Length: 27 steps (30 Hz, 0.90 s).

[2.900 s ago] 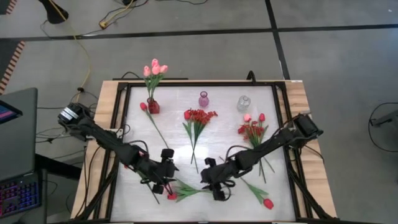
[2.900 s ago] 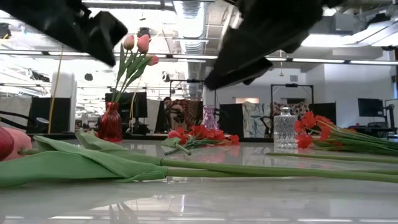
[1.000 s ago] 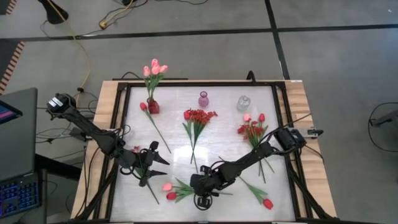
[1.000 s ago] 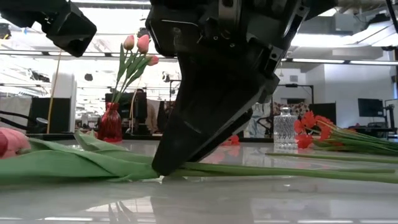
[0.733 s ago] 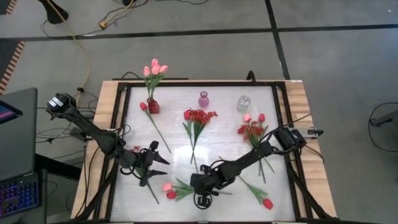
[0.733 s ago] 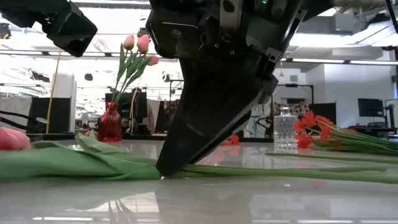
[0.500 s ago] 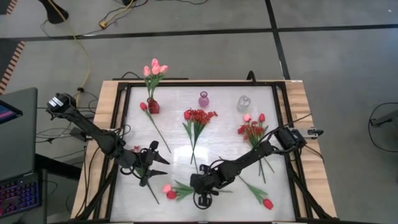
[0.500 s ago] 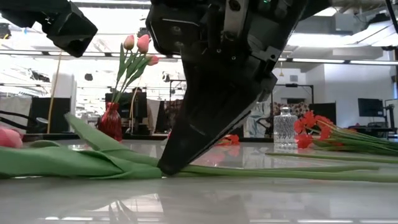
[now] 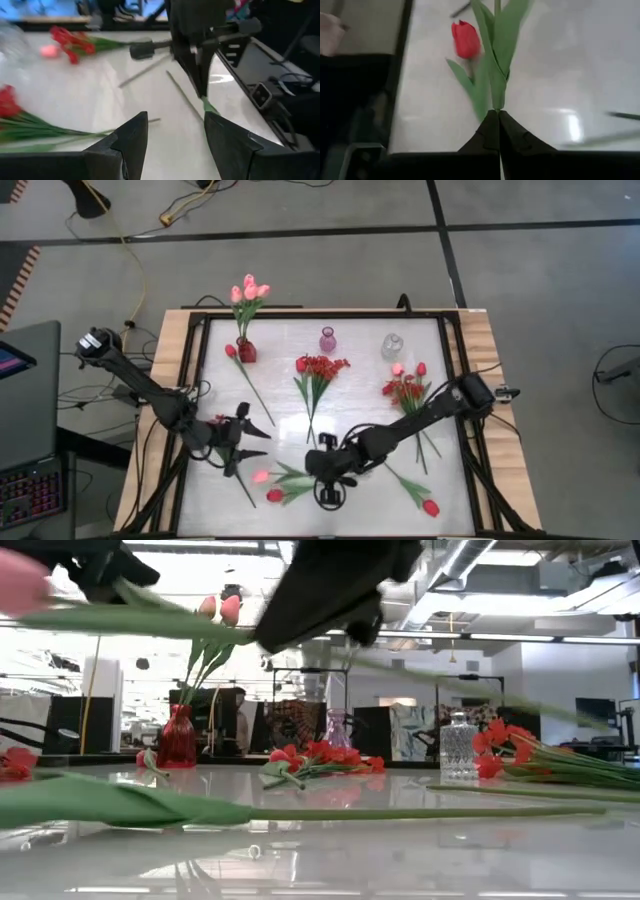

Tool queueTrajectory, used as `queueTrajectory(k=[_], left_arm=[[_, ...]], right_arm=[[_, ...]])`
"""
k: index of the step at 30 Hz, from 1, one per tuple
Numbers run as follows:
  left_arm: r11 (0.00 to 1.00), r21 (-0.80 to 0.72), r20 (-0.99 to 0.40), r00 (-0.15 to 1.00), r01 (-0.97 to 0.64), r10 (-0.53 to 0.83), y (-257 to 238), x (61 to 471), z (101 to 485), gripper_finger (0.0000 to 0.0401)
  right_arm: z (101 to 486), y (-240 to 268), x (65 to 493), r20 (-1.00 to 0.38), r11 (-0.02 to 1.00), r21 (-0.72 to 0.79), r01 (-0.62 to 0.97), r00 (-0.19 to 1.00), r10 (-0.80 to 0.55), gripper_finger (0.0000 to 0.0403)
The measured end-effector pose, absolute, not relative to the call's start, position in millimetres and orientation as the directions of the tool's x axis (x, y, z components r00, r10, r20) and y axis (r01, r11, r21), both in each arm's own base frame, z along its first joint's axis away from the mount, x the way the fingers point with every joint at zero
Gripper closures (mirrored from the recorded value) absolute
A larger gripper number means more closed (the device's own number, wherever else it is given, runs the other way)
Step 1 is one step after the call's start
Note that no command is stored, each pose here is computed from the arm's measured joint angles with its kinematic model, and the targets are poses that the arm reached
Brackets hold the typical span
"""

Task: Sort flowers into vase by color
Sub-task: Put the pink tulip into the red vase

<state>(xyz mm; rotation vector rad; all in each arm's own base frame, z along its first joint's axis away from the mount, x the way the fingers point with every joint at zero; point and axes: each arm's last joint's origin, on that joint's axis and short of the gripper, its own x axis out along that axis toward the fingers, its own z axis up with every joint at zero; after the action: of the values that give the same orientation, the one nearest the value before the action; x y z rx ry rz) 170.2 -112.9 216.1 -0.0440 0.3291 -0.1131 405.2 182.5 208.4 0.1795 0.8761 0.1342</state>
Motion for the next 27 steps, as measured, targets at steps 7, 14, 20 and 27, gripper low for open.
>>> queueTrajectory(k=[7, 14, 20, 27], left_arm=[[0.997, -0.079, -0.132, 0.991, -0.011, 0.0, -104, 141, 227, 0.0218], [0.972, -0.232, -0.007, 0.999, -0.046, 0.046, -85, 122, 205, 0.0218], [0.953, -0.287, 0.019, 0.995, -0.093, 0.103, -78, 125, 194, 0.0218], [0.943, -0.294, 0.028, 0.985, -0.156, 0.172, -67, 149, 198, 0.0218]], right_arm=[[243, 151, 381, -0.819, 0.999, 0.05, 0.002, 0.573, 0.04, 0.0385], [259, 116, 358, -0.79, 0.999, -0.032, -0.018, 0.614, -0.014, 0.0386], [288, 79, 335, -0.599, 0.996, -0.09, -0.028, 0.8, -0.032, 0.0386], [296, 36, 324, -0.156, 0.994, -0.006, -0.108, 0.982, 0.106, 0.0384]])
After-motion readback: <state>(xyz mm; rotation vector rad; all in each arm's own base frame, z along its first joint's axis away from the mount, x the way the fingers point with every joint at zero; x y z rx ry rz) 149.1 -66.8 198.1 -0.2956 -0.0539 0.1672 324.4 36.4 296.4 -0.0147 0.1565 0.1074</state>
